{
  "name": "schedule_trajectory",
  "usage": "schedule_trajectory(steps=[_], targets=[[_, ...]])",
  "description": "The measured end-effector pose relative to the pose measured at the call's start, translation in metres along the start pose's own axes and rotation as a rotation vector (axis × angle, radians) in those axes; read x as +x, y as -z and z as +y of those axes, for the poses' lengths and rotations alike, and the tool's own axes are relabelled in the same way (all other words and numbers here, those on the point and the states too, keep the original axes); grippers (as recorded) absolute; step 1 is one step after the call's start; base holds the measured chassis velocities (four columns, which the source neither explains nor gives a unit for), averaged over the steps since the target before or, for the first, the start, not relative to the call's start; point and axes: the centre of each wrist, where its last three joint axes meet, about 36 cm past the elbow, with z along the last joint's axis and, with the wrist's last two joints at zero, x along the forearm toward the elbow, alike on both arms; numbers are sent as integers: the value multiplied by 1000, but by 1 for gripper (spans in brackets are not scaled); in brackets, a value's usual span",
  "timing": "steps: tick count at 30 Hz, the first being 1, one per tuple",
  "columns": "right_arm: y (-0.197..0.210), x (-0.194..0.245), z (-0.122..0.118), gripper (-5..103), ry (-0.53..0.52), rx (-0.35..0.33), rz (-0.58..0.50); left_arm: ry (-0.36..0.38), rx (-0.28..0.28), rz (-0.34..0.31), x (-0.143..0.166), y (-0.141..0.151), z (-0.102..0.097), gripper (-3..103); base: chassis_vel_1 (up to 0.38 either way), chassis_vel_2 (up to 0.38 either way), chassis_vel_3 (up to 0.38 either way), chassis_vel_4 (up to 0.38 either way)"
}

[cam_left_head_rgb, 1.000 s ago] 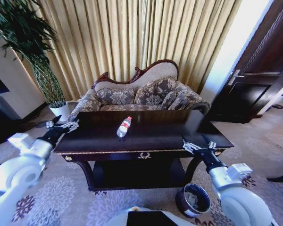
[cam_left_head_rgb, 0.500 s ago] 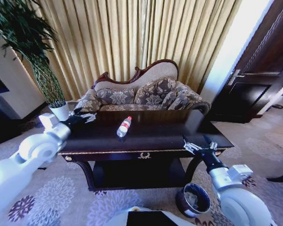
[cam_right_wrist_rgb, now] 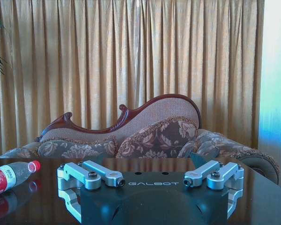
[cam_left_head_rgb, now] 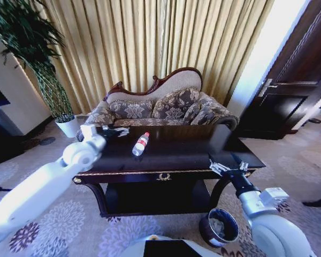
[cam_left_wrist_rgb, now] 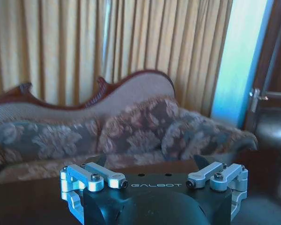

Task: Move to the front of the table and place the trash on the table into the trash bin.

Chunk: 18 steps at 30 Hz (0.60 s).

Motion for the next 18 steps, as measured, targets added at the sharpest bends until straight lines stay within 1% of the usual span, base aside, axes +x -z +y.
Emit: schedule_trajectory(steps=[3, 5, 6, 7, 9, 11, 14, 17, 18], targets=[[1, -1, 0, 100, -1, 0, -5, 11, 23, 118, -8, 4, -13, 100, 0, 0, 0, 0], [1, -1, 0, 100, -1, 0, -5, 12, 23, 122, -8, 4, -13, 100, 0, 0, 0, 0], [0, -1, 0, 100, -2, -2, -5, 35, 42, 197, -14, 7, -16, 100, 0, 0, 0, 0], [0, -1, 0, 100, -4, -4, -4, 54, 54, 231, -19, 7, -17, 100, 0, 0, 0, 0], [-1, -1, 0, 100, -6, -5, -3, 61, 65, 258, -26, 6, -18, 100, 0, 0, 0, 0], [-1, -1, 0, 100, -7, -5, -3, 58, 71, 266, -29, 6, -19, 100, 0, 0, 0, 0], [-1, 0, 0, 100, -7, -5, -2, 31, 87, 306, -42, 5, -25, 100, 0, 0, 0, 0], [-1, 0, 0, 100, -8, -4, -1, 18, 86, 324, -48, 4, -30, 100, 0, 0, 0, 0], [-2, 0, 0, 100, -8, -4, 0, 8, 77, 345, -53, 2, -35, 100, 0, 0, 0, 0]])
